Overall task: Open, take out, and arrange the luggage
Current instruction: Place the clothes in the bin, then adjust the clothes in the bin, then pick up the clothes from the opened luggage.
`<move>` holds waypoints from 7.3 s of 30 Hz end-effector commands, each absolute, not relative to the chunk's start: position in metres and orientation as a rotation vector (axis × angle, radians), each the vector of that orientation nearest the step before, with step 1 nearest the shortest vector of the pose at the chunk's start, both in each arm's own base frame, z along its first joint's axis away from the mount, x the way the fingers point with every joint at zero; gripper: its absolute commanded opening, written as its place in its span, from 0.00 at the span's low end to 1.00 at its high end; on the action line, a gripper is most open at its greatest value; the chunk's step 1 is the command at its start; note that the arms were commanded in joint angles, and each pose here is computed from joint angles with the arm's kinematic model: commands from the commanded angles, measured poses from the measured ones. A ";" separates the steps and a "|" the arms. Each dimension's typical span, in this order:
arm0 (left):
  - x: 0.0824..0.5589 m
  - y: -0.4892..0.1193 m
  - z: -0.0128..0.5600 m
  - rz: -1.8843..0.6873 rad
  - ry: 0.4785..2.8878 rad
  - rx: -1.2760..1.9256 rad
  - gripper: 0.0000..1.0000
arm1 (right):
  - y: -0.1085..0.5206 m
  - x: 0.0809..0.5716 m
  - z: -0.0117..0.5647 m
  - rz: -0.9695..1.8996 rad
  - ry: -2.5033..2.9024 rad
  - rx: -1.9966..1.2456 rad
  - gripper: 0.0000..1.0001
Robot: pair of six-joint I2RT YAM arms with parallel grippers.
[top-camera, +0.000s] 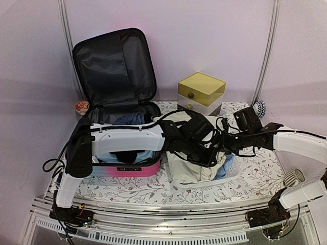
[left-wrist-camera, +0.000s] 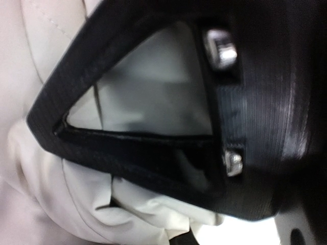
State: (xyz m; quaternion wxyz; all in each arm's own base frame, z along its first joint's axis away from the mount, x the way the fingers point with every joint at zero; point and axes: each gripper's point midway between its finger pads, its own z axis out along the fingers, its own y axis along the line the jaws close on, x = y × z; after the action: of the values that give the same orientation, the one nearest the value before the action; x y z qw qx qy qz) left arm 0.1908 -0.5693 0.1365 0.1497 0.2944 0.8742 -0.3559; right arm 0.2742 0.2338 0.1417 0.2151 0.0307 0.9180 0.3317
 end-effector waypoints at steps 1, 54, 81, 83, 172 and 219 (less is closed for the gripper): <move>0.150 -0.611 0.207 -1.295 2.272 0.963 0.00 | 0.229 0.302 0.178 0.855 2.399 0.060 0.02; 0.256 -0.399 0.267 -0.742 2.218 0.573 0.86 | 0.186 0.290 0.149 0.577 2.511 0.105 0.44; 0.282 -0.281 0.285 -0.549 2.189 0.347 0.98 | 0.213 0.346 0.258 0.441 2.291 0.110 0.65; 0.283 -0.271 0.286 -0.532 2.184 0.332 0.98 | 0.196 0.343 0.264 0.358 2.272 0.142 0.66; 0.308 -0.197 0.232 -0.385 2.260 0.210 0.98 | 0.264 0.319 0.250 1.185 1.985 -0.222 0.03; 0.371 -0.213 0.146 -0.162 2.465 0.285 0.91 | 0.280 0.323 0.223 1.031 2.036 -0.201 0.04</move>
State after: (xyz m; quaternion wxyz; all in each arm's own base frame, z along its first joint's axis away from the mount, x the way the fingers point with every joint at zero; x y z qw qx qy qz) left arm 0.3593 -0.2022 0.1463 0.3184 0.0962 0.9389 -0.0885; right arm 0.3271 0.2905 0.2295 0.4088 -0.0795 0.7977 0.4362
